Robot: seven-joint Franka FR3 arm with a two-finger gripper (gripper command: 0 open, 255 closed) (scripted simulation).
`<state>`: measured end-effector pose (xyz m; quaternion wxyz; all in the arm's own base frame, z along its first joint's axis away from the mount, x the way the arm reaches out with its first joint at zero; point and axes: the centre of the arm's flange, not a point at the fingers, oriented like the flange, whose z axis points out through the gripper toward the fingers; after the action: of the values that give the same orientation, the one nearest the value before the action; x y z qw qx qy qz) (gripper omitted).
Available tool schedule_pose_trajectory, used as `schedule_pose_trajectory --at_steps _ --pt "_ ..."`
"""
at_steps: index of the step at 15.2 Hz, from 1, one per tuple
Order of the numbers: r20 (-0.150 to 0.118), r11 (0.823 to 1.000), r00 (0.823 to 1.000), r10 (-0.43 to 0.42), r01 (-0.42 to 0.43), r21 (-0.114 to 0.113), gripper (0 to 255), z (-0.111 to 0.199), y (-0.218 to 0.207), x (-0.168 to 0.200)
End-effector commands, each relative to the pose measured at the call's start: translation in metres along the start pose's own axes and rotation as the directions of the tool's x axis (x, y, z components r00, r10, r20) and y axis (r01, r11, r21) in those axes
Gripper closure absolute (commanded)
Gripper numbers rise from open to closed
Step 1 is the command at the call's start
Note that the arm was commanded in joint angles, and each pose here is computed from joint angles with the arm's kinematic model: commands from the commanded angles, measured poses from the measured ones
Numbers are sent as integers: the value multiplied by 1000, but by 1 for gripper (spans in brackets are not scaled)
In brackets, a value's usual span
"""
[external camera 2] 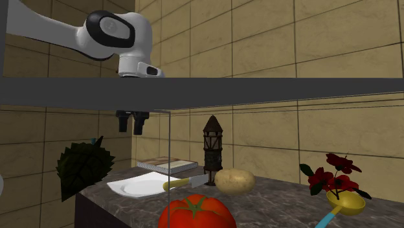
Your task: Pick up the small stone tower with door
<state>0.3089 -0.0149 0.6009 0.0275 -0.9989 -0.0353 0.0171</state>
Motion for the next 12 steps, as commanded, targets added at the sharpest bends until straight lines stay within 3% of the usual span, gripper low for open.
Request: schedule_pose_trajectory --at_steps 1,6,12 --pt "0 1000 1000 0 0 0 0 0 0 0" --pt "-94 999 994 -52 52 -10 0 -4 8 51" --pt "-204 993 972 -115 112 -27 0 -14 13 111"
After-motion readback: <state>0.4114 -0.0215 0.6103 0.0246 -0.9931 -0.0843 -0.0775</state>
